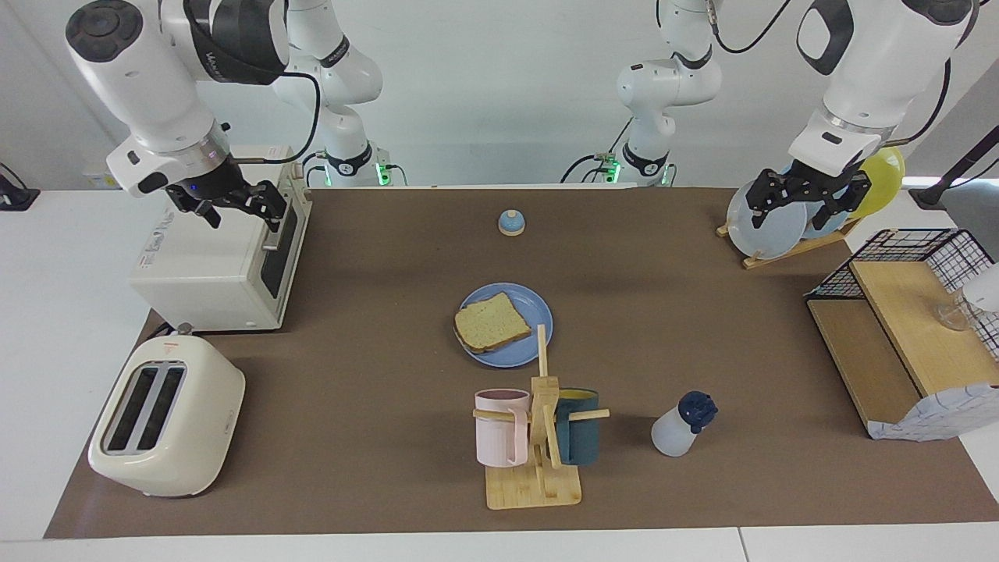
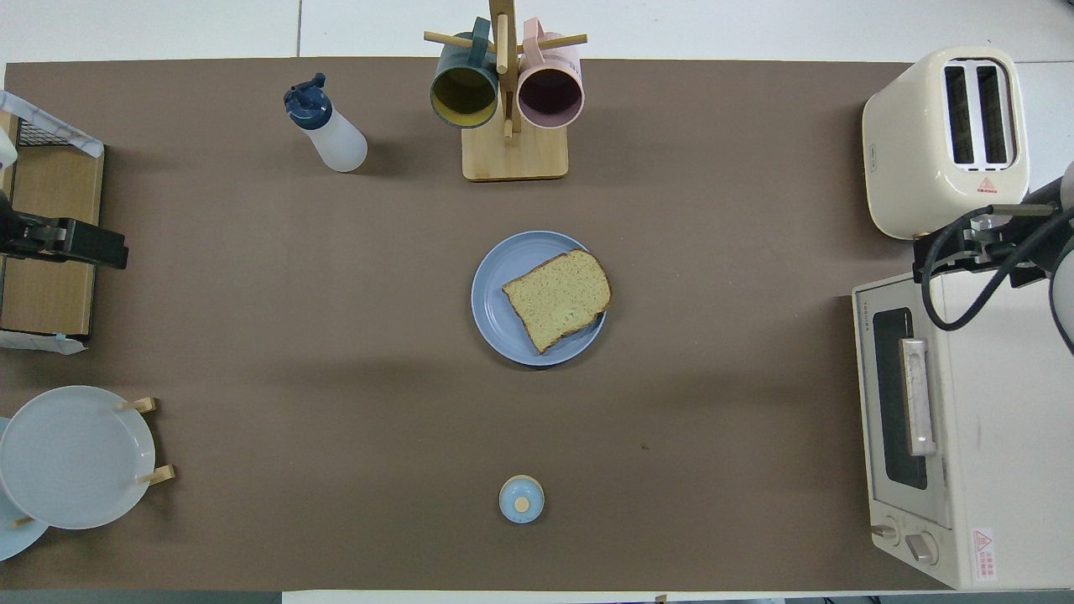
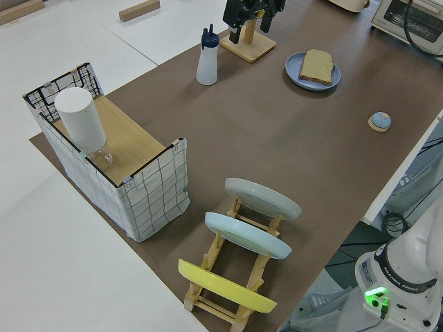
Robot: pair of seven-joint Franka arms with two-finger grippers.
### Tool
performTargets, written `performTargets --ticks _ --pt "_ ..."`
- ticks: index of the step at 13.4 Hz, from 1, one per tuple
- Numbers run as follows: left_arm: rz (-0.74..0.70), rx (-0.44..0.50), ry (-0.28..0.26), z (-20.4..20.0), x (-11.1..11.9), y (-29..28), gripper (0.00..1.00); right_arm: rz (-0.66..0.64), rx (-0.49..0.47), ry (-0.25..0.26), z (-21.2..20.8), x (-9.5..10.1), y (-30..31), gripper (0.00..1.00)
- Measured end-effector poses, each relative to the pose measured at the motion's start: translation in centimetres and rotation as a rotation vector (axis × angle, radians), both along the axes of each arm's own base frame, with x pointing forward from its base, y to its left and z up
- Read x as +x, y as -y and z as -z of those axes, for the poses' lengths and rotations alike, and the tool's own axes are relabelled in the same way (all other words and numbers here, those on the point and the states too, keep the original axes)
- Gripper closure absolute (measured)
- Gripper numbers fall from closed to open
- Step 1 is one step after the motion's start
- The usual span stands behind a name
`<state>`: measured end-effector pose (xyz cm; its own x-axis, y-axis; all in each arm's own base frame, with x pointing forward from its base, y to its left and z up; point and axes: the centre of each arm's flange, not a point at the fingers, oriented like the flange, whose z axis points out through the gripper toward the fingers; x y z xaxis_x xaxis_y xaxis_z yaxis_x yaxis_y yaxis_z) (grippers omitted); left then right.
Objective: Put bread on plate and add seasoning
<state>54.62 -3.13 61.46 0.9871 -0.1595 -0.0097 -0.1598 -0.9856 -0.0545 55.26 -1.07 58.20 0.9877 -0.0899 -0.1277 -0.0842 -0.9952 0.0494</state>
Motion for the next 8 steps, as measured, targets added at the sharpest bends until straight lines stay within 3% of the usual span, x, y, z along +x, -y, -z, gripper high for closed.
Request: performTargets --ticks 3,5,8 --pt "-0.02 -0.009 -0.042 -1.5 -1.8 -0.8 0.0 0.0 0.0 0.0 0.0 0.0 0.0 0.0" --pt "-0.012 -0.009 -0.028 -2.2 -2.7 -0.2 0.0 0.0 0.0 0.0 0.0 0.0 0.0 0.0" --pt "-0.028 -0.015 0.023 -0.7 -1.7 0.1 0.0 0.0 0.0 0.0 0.0 0.0 0.0 0.0"
